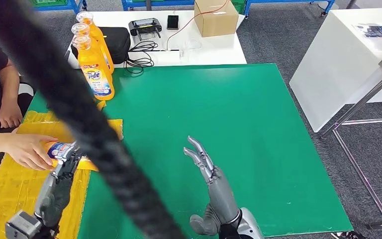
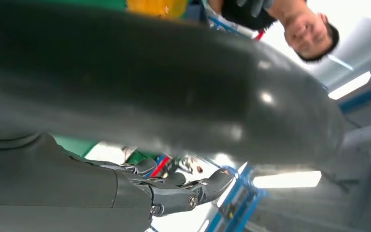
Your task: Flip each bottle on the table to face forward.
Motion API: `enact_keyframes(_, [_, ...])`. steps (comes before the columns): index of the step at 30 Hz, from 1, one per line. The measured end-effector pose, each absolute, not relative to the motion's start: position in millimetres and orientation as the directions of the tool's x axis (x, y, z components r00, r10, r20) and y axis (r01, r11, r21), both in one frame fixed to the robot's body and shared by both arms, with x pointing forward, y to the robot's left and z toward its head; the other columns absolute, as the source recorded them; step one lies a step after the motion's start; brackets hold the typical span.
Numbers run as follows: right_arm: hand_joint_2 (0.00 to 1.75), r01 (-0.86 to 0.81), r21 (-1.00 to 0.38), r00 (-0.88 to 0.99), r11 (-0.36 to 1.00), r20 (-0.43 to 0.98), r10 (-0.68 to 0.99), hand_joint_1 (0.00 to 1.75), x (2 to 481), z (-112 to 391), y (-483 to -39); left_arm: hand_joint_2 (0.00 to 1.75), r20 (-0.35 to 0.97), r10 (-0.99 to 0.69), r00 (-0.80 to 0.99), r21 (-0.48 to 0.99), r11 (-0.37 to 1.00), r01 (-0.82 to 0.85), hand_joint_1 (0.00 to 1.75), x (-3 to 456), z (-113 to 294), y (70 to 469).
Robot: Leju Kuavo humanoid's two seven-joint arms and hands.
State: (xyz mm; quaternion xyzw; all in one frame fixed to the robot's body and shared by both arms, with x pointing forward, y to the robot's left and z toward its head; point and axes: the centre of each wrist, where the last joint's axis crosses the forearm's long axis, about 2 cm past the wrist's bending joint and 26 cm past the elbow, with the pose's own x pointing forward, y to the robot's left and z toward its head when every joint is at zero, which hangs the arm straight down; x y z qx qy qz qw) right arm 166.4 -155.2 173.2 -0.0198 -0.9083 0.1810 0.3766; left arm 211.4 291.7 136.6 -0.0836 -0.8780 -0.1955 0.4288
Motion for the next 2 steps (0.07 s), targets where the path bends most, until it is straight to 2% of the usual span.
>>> enact_keyframes(2, [0.00, -0.090, -0.339, -0.716, 0.937, 0.676, 0.176, 0.00, 164.3, 174.8, -155.3, 0.00, 0.772, 0.032, -0.635, 0.238, 0.911, 0.335, 0.00, 201.9, 142.9, 277.4])
